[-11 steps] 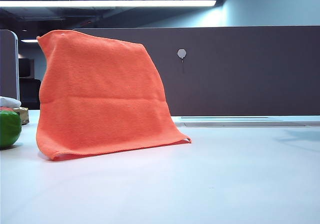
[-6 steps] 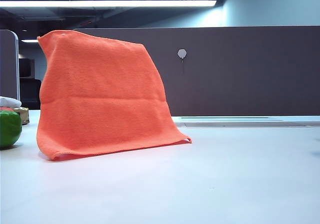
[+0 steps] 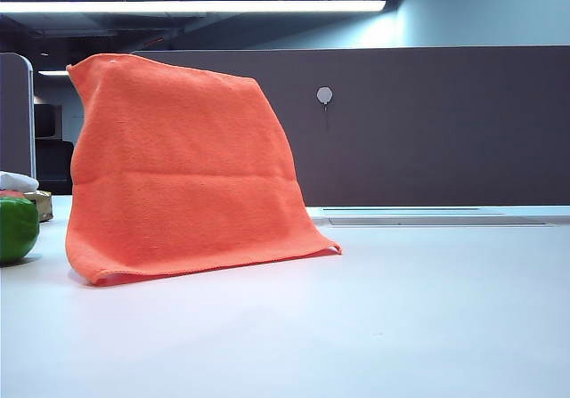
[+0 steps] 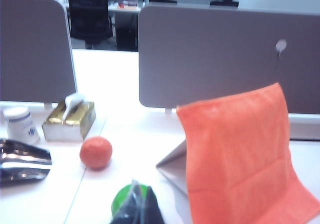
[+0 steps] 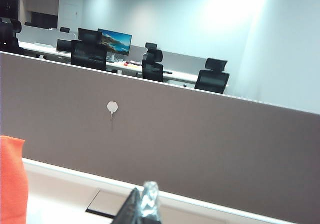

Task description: Pick up the cloth from the table and use it to cover the mirror.

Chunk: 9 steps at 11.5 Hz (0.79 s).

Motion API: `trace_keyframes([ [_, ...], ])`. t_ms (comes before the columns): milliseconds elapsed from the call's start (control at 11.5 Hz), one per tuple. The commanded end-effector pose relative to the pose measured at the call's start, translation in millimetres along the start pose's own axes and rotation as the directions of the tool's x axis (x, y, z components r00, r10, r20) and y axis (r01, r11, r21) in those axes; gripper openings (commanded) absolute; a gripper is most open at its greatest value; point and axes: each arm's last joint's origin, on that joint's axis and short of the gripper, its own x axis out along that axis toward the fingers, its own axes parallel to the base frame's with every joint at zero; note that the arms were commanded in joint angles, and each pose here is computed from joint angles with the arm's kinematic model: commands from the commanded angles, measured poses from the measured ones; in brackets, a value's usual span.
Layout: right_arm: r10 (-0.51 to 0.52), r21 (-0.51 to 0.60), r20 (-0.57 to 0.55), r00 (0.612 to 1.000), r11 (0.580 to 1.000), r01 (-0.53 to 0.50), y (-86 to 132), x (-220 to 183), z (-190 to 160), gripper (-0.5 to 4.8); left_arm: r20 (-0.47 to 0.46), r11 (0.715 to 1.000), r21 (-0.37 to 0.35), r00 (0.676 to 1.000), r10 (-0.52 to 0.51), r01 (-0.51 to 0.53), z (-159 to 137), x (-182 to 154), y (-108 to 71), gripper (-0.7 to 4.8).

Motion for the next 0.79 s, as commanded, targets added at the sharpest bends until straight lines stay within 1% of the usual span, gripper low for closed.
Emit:
trace_keyframes([
  [87, -0.002, -0.002, -0.003, 1.000, 1.000, 0.002, 2, -27, -10, -0.06, 0.038, 1.000, -0.009, 0.999, -0.004, 0.004, -29, -13, -0.1, -0.07],
  [174, 0.005, -0.001, -0.056, 0.998, 1.000, -0.005, 3, -31, -15, -0.06, -0.009, 1.000, -0.012, 1.000, -0.025, 0.024, -34, -13, -0.6, -0.07],
  [262, 0.014, -0.002, -0.109, 0.994, 1.000, -0.015, 4, -36, -23, -0.06, -0.022, 0.999, -0.013, 0.999, -0.031, 0.031, -36, -11, -0.6, -0.07],
  [349, 0.016, -0.004, -0.108, 0.994, 1.000, -0.017, 5, -36, -27, -0.06, -0.027, 0.999, -0.013, 0.999, -0.030, 0.030, -37, -11, -0.6, -0.07],
  [436, 0.016, -0.002, -0.085, 0.996, 1.000, -0.016, 8, -40, -42, -0.06, -0.042, 0.999, -0.015, 0.999, -0.034, 0.033, -40, -10, -0.4, -0.07],
  [611, 0.009, 0.074, -0.043, 0.999, 0.997, -0.005, 13, -52, -73, -0.06, -0.081, 0.998, -0.024, 0.994, -0.067, 0.065, -51, -3, -0.7, -0.07],
  [698, 0.005, 0.080, -0.028, 1.000, 0.997, -0.003, 14, -54, -78, -0.06, -0.089, 0.998, -0.026, 0.994, -0.067, 0.065, -53, -2, -0.6, -0.07],
  [785, -0.009, 0.079, 0.007, 1.000, 0.997, 0.009, 15, -59, -88, -0.06, -0.101, 0.997, -0.051, 0.993, -0.066, 0.061, -58, 1, -0.2, -0.07],
])
